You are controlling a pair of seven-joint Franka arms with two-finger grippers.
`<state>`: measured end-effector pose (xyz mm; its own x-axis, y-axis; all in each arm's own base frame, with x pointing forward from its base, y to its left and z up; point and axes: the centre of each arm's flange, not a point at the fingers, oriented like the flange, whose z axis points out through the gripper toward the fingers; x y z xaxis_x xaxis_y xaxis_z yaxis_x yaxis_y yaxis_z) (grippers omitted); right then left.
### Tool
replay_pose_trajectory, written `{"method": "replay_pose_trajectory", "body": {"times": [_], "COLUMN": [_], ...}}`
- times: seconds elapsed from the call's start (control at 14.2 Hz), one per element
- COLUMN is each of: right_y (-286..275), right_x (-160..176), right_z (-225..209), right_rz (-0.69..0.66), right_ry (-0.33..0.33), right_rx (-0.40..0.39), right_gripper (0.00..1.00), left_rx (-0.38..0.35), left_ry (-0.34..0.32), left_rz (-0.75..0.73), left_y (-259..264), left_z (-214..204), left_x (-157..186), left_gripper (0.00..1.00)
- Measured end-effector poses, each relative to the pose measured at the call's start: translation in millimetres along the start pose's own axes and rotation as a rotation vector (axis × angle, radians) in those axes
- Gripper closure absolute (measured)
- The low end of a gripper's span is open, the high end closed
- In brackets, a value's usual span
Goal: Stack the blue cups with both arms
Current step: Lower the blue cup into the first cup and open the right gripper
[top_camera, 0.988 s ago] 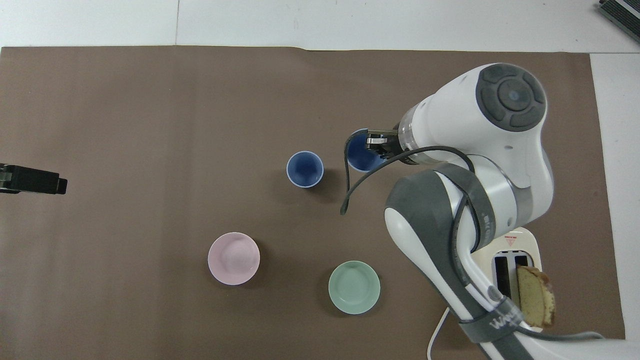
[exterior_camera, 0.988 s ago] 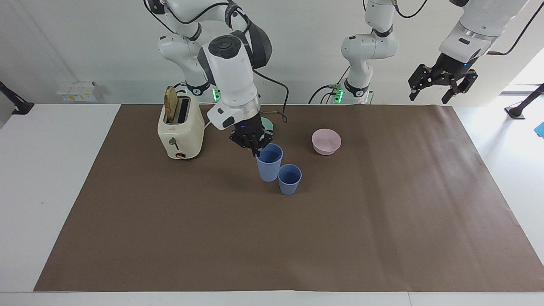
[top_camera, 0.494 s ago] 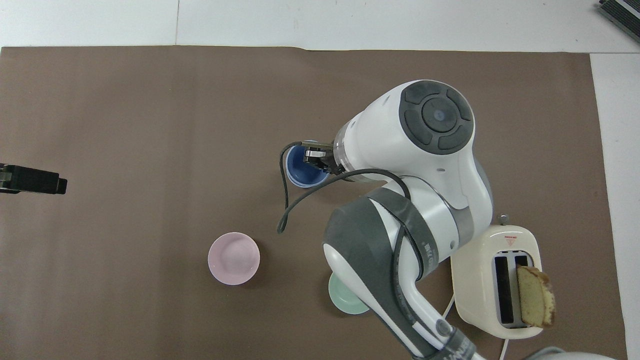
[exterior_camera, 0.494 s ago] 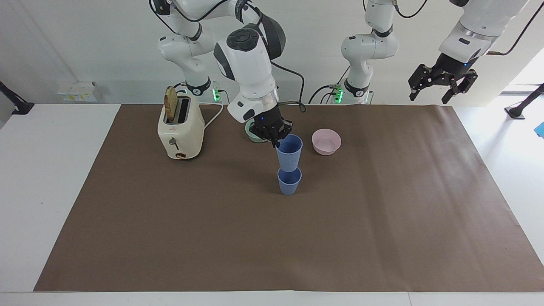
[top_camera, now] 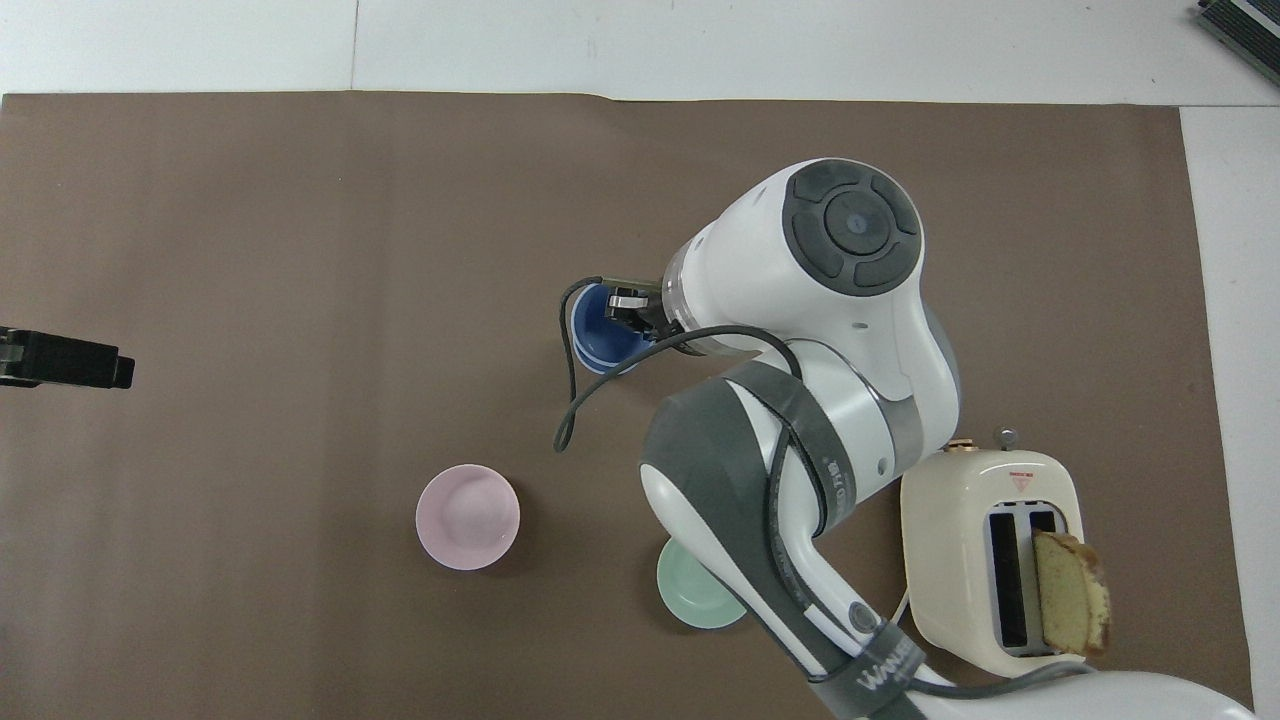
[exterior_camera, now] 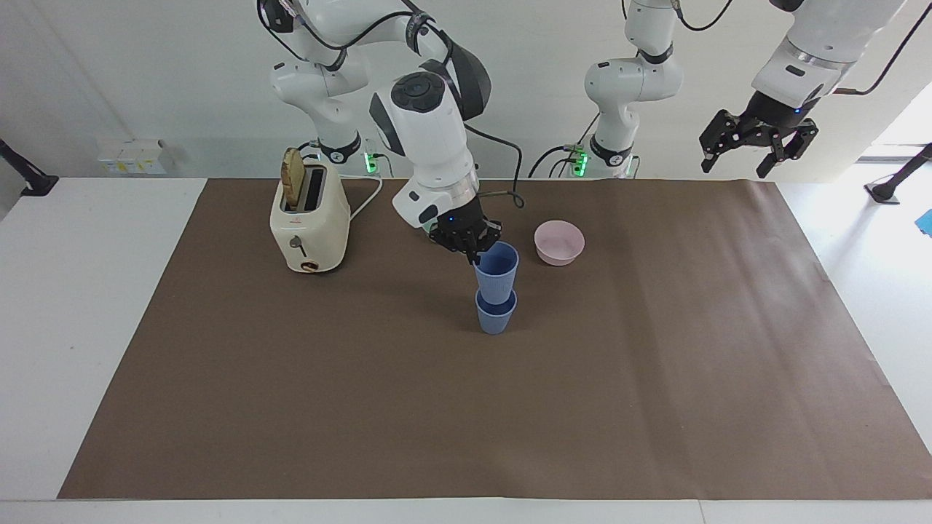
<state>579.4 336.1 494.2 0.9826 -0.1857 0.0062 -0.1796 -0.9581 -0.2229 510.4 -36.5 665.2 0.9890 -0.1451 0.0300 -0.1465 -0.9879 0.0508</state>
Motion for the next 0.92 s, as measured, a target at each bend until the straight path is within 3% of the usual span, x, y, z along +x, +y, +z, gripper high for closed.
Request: {"method": "replay_pose_trajectory", "body": {"times": [0.92], "right_y": [6], "right_x": [8], "right_z": [49], "right_rz": [0.015], "right_ry": [-0.014], "right_rx": [-0.01], "right_gripper": [0.95], "left_rx": [0.001], "left_ry": [-0.003], "left_rz": [0.014], "left_y": [7], "left_z": [1], "left_x": [0], "left_gripper": [0.0]}}
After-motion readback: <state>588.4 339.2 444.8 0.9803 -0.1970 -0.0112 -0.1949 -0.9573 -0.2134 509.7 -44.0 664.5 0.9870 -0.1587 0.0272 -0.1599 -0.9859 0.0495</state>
